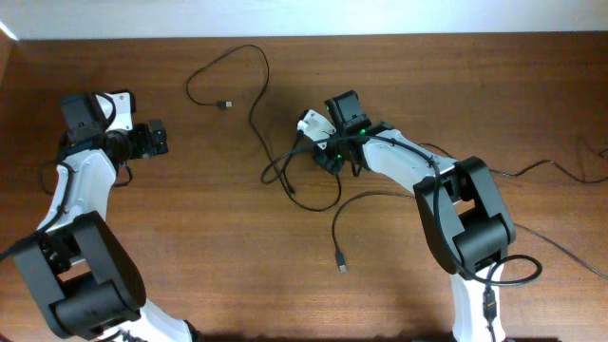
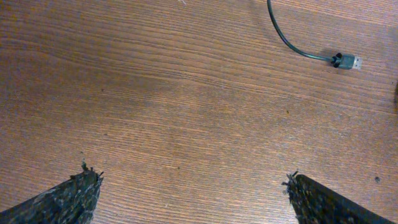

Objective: Untangle cables
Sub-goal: 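Carry the cable far right with the right gripper, spreading it out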

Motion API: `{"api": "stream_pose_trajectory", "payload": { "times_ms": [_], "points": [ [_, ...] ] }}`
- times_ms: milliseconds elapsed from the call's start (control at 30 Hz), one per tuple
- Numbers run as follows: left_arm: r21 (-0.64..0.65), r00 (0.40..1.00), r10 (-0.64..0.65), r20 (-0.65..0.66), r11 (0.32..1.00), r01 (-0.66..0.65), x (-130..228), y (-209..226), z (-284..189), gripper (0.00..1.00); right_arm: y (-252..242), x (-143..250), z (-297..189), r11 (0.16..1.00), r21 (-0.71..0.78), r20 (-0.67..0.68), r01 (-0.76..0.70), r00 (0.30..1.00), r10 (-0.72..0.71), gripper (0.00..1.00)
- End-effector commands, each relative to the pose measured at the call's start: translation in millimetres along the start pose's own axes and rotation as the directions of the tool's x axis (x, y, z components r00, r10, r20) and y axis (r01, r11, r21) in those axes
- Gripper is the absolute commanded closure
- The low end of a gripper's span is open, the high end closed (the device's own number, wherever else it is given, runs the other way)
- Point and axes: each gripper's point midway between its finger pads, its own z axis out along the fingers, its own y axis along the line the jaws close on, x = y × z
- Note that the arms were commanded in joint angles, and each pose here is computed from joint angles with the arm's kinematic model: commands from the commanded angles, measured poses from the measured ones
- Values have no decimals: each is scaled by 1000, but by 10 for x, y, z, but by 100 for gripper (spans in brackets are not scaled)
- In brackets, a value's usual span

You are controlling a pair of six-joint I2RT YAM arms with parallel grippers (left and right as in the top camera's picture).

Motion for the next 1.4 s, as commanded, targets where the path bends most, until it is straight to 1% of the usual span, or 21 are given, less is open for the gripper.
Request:
{"api": "stream_pose_trajectory", "payload": {
  "times_ms": [0,100,233,267,333,400,467,533,567,633,733,833,900,1067,1133,1167,1200,1233,1300,1333,1367],
  "points": [
    [-6,999,-5,37,1000,5,-118,14,-109,1,-131,-163,-74,995,50,24,-81,996,80,96],
    [-5,999,-5,37,1000,5,-118,14,-109,1,-368,-542,-362,974,134,119,-183,979,168,96],
    [-6,999,-5,37,1000,5,-118,14,-109,1,-651,-867,-613,929,223,213,-294,945,247,96],
    [-6,999,-5,37,1000,5,-118,14,-109,1,-861,-889,-710,889,329,235,-320,939,251,96],
    [-6,999,-5,37,1000,5,-118,14,-109,1,-1359,-773,-955,735,508,318,-450,891,325,96],
    [-6,999,-5,37,1000,5,-118,14,-109,1,-1786,-572,-1190,597,569,407,-565,825,393,96],
    [-6,999,-5,37,1000,5,-118,14,-109,1,-2375,-136,-1516,429,566,519,-704,709,478,96],
    [-6,999,-5,37,1000,5,-118,14,-109,1,-2945,541,-1916,229,548,612,-805,572,546,96],
    [-5,999,-5,36,1000,5,-118,12,-109,1,-3257,1070,-2212,85,515,674,-853,464,575,96],
    [-5,999,-5,37,1000,5,-118,14,-109,1,-3522,1790,-2555,-65,458,723,-887,328,608,96],
    [-6,999,-5,37,1000,5,-118,14,-109,1,-3703,2747,-3068,-247,411,774,-878,192,603,96],
    [-6,999,-5,37,1000,5,-118,14,-109,1,-3742,3415,-3475,-348,374,808,-860,117,577,96],
    [-6,999,-5,37,1000,5,-118,14,-109,1,-3722,3733,-3676,-402,360,826,-842,87,557,96],
    [-5,999,-5,36,1000,5,-118,12,-109,0,-3658,4244,-4038,-492,336,861,-803,50,506,96],
    [-6,999,-5,37,1000,5,-118,14,-109,1,-3640,4313,-4068,-492,330,860,-805,42,509,94],
    [-5,999,-5,37,1000,5,-118,14,-109,1,-3677,4221,-4006,-420,345,836,-839,72,544,79],
    [-5,999,-5,37,1000,5,-118,14,-109,1,-3716,4077,-3911,-318,354,804,-880,112,584,59],
    [-6,999,-5,37,1000,5,-118,14,-109,1,-3733,3959,-3830,-242,357,779,-902,145,610,52],
    [-6,999,-5,37,1000,5,-118,14,-109,1,-3734,3677,-3618,-98,370,723,-924,220,656,31],
    [-6,999,-5,36,1000,5,-117,14,-109,1,-3697,3571,-3487,-48,390,685,-920,254,683,24],
    [-6,999,-5,37,1000,5,-118,14,-109,1,-3668,3475,-3362,-8,411,651,-912,287,703,23]
  ]
}}
